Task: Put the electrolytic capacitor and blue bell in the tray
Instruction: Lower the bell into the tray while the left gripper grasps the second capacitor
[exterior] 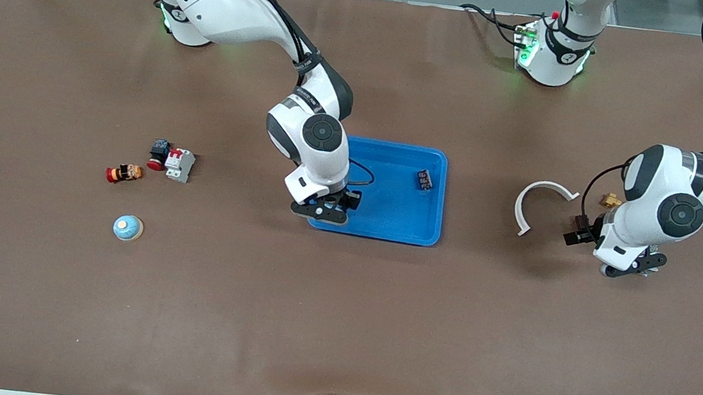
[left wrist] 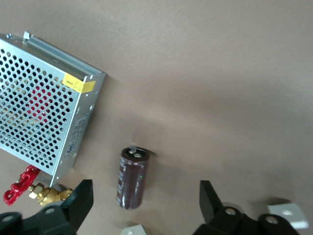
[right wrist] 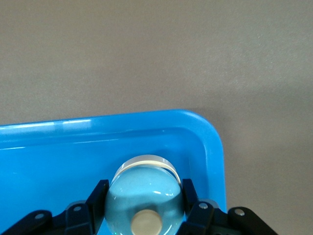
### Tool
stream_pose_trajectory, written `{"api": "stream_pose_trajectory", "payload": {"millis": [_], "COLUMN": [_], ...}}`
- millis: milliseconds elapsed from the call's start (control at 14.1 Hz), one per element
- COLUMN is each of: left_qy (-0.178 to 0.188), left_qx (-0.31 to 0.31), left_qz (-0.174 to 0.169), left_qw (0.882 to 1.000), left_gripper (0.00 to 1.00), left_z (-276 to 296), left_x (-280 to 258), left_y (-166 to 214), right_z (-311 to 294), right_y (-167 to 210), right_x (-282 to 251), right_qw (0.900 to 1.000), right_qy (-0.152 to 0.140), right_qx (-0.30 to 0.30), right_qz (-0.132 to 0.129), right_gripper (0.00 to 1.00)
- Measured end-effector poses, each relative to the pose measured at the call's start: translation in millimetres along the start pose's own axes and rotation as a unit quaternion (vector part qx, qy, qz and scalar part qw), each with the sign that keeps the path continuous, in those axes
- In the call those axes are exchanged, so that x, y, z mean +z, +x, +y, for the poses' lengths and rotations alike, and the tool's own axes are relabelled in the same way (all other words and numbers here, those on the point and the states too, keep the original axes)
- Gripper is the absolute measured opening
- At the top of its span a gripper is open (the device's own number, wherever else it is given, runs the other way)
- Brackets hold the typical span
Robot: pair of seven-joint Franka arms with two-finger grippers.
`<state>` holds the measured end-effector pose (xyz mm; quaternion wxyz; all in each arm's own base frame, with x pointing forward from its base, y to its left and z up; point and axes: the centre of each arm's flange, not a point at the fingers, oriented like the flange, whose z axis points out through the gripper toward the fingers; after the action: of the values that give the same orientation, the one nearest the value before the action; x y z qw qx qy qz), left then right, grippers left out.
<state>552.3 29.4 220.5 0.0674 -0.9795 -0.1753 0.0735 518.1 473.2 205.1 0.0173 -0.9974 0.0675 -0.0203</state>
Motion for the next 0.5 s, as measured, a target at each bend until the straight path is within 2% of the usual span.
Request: {"api": "stream_pose_trajectory", "payload": {"millis": [142, 212, 283, 496], "left_qy": [-0.003, -0.003, -0.003, -0.004], "left_qx": [-0.005, -0.005, -0.005, -0.004], "left_qz": [-0.006, -0.009, -0.012, -0.025], "left_qw": [1.000, 1.000, 1.000, 1.000], "left_gripper": [0.93, 0.89, 0.77, 0.67], "left_z": [-8.1, -9.1, -8.8, -9.3], "left_x": [11.2, 15.1, 18.3, 31.4], "left_y": [-2.8, -3.9, -5.1, -7.9], "right_z": [-1.9, -2.2, -2.1, -1.6], "right_y": [-1.4, -1.1, -0.9, -1.3], "right_x": [0.5, 0.4, 0.5, 3.7], "right_qw": [1.000, 1.000, 1.000, 1.000], "right_qy": [0.003, 0.004, 0.005, 0.004], "right_qx": [-0.001, 0.000, 0.000, 0.000], "right_qz": [0.001, 0.003, 0.003, 0.002], "right_gripper": [0.65, 0.65, 0.65, 0.65]}}
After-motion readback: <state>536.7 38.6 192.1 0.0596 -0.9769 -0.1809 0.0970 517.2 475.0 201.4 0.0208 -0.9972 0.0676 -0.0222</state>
